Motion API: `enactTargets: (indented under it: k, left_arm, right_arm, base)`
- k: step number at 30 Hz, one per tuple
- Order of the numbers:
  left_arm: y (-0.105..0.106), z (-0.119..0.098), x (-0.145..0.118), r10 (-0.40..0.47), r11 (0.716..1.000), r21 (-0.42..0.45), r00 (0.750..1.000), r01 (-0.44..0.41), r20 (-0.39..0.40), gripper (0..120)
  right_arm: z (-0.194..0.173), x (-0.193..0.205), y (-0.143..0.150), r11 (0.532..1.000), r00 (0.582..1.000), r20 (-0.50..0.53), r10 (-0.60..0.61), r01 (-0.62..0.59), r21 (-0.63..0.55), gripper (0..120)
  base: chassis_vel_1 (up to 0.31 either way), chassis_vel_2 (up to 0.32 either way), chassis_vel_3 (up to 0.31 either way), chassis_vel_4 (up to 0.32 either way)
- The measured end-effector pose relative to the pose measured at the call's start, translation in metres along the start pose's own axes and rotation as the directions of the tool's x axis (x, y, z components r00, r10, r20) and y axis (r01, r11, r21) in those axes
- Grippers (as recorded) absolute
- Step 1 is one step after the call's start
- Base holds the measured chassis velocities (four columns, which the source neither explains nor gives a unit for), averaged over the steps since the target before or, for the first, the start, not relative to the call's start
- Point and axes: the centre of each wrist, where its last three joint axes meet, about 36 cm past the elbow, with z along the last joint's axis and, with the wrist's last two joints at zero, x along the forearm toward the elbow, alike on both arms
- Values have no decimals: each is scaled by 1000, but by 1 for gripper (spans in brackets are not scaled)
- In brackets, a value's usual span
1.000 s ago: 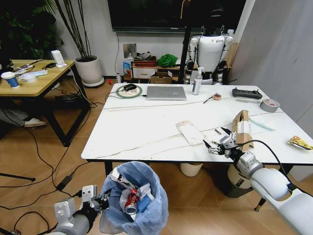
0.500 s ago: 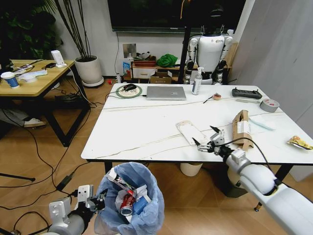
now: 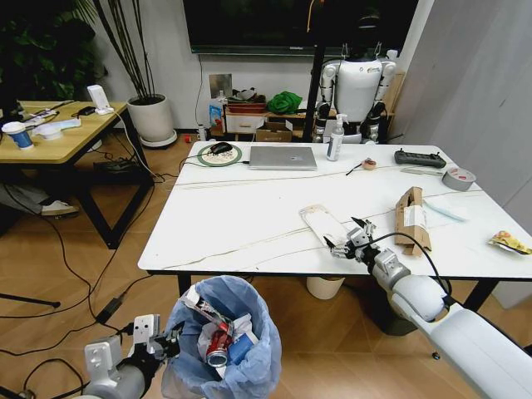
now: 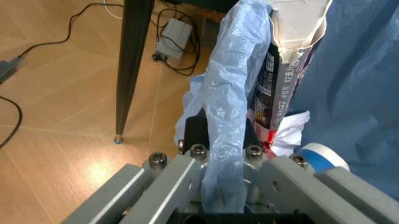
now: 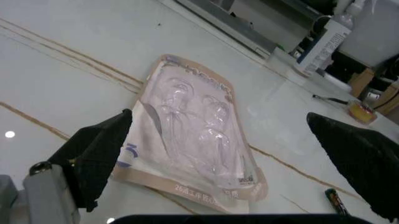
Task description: Pick up the trash bin and place the trash from the table into it.
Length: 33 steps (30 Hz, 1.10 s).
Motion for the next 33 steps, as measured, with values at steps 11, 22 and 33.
enactTargets:
  k: [11, 22, 33]
  left_arm:
    - [0, -1, 0, 2, 1000, 2, 1000, -2, 3, 0]
    - [0, -3, -1, 7, 1000, 3, 1000, -7, 5, 0]
    - [1, -4, -4, 8, 1000, 8, 1000, -8, 8, 0]
  right_arm:
    - [5, -10, -2, 1000, 1000, -11, 9, -9, 9, 100]
    - [12, -17, -7, 1000, 1000, -11, -3, 3, 15, 89]
    - [12, -18, -10, 1000, 1000, -11, -5, 5, 13, 47]
  base:
    - [0, 0, 0, 0]
    - [0, 0, 0, 0]
    - [0, 0, 0, 0]
